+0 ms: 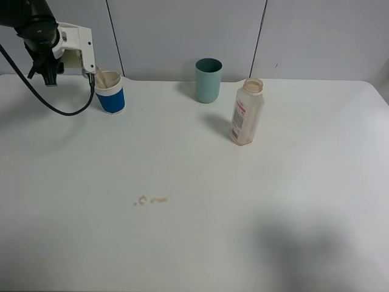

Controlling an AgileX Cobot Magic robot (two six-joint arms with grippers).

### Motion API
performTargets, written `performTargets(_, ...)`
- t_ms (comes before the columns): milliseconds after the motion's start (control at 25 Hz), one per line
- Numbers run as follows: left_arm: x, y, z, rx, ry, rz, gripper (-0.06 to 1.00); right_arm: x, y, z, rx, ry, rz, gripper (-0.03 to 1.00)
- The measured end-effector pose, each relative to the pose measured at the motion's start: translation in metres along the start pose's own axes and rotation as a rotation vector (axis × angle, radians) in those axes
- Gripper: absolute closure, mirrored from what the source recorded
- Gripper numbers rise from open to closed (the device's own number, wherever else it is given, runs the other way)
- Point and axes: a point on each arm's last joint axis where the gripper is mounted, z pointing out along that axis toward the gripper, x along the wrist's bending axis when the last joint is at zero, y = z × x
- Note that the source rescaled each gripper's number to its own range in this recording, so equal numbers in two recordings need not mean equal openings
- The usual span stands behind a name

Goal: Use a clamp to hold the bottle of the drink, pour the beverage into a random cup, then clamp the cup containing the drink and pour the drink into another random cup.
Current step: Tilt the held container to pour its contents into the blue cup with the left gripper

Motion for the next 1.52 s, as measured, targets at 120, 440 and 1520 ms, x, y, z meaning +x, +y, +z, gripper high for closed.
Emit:
performTargets(120,0.001,0.000,0.000,0.005,0.013,0.021,0.94,0.000,0.000,0.000,0.000,0.000,0.000,-0.03)
performTargets(440,0.004,0.002,-0.002,0.008,0.046,0.078,0.94,0.000,0.000,0.000,0.000,0.000,0.000,-0.03)
performTargets(1520,0.009,0.009,-0.005,0.002,0.128,0.209,0.94,0.000,0.000,0.000,0.000,0.000,0.000,-0.03)
